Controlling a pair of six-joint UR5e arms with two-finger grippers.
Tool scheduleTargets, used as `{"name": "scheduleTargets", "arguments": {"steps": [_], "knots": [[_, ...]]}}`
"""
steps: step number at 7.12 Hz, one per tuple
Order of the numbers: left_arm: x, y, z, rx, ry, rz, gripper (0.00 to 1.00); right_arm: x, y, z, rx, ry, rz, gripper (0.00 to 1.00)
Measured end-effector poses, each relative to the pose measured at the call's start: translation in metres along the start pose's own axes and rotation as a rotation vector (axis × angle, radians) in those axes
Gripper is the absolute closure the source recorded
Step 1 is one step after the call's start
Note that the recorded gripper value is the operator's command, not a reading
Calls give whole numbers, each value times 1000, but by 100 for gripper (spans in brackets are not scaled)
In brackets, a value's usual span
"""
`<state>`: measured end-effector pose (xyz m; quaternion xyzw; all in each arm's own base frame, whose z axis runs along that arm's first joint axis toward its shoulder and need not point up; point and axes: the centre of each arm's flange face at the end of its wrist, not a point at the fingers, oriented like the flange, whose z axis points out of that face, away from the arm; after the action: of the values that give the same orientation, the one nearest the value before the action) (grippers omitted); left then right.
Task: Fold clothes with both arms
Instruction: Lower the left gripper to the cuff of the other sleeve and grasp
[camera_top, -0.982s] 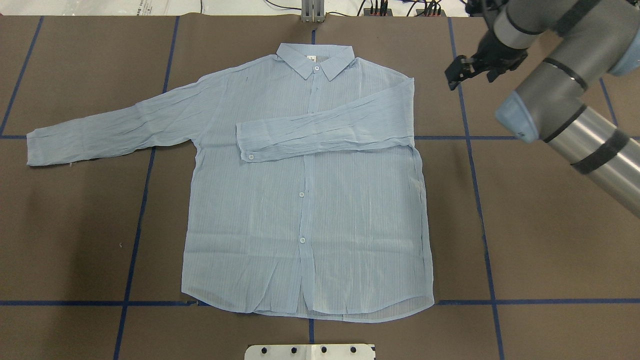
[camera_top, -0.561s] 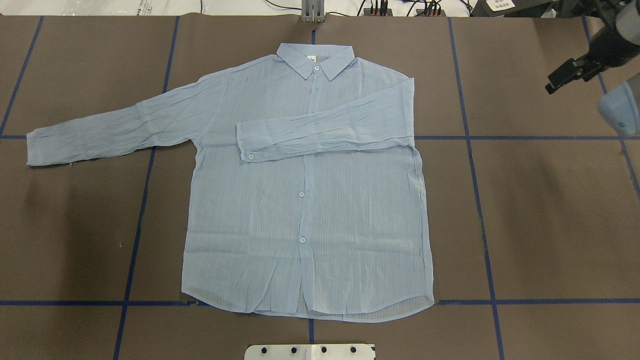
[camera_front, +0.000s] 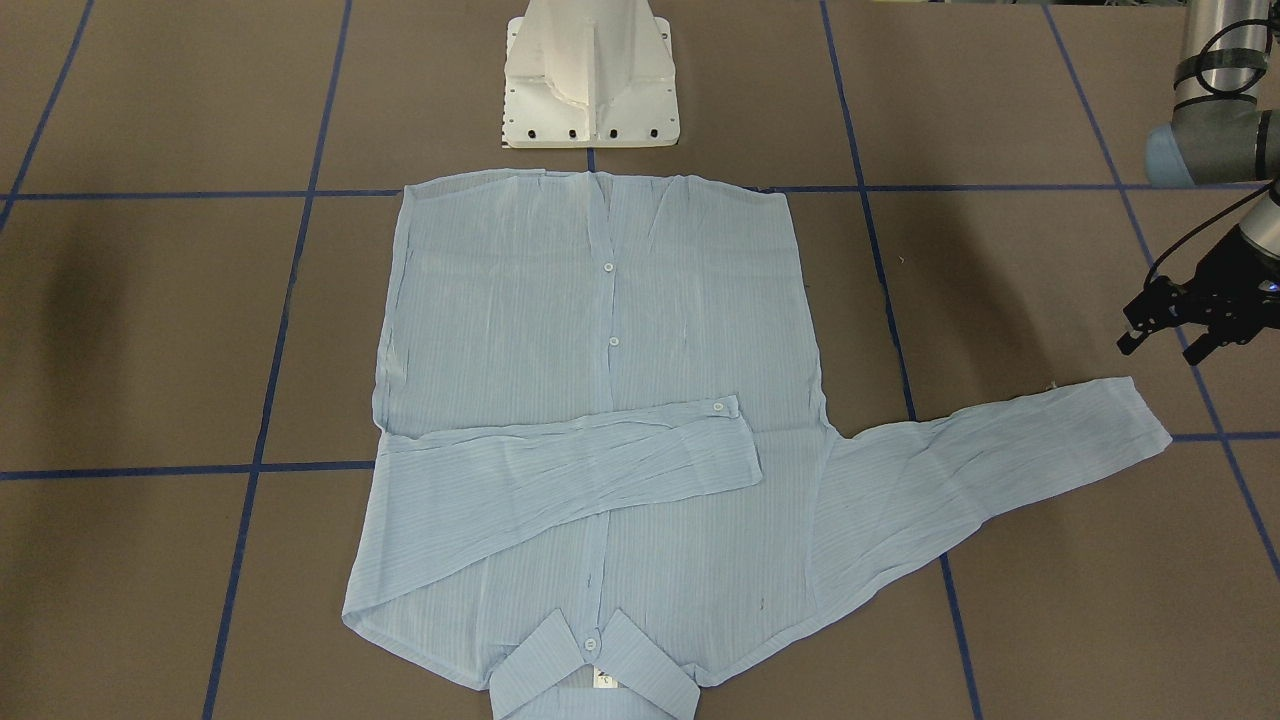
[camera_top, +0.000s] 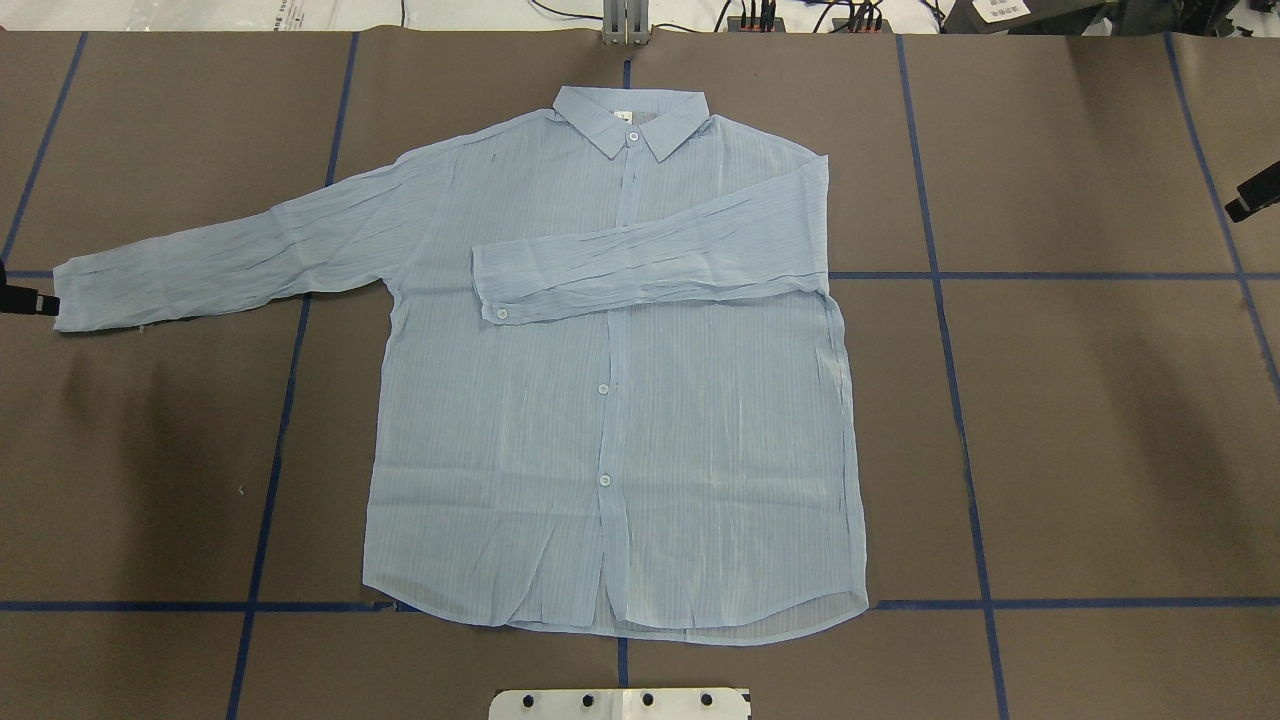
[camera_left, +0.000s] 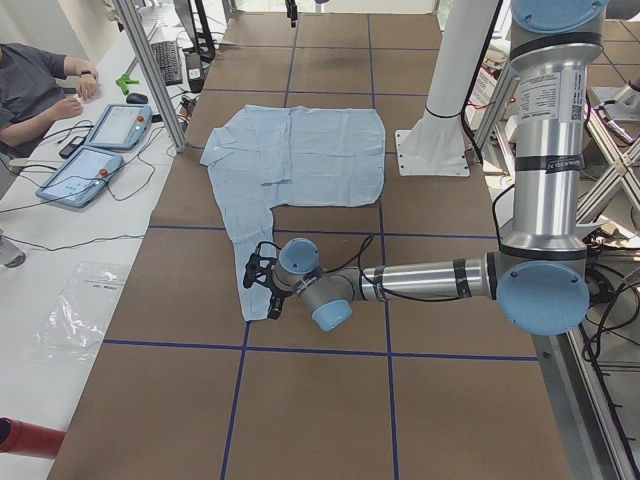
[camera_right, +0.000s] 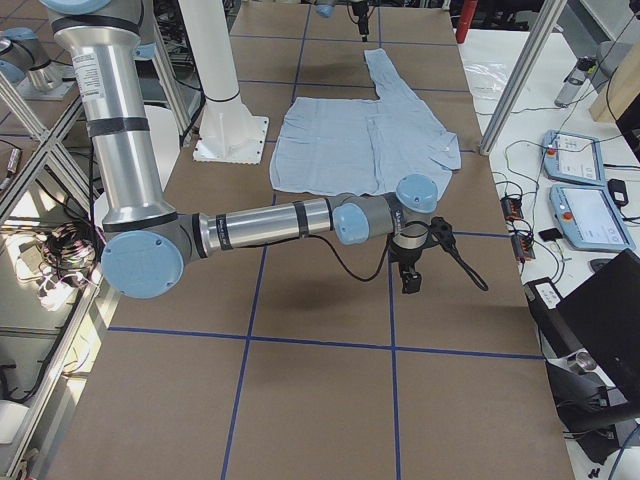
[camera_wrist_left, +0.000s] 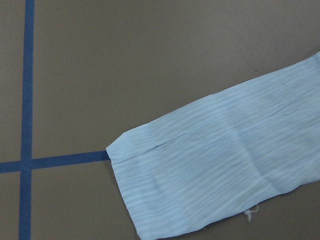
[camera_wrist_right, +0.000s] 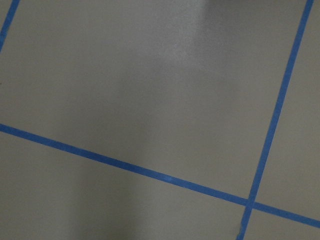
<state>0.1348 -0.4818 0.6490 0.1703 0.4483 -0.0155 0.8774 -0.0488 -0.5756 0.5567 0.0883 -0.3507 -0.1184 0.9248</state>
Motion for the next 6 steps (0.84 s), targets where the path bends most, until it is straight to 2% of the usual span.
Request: {"name": "scheduleTargets", "arguments": {"steps": [6], "knots": [[4,-1,3,2,3,-11,0,7,13,7,-10,-1,16,0]]}}
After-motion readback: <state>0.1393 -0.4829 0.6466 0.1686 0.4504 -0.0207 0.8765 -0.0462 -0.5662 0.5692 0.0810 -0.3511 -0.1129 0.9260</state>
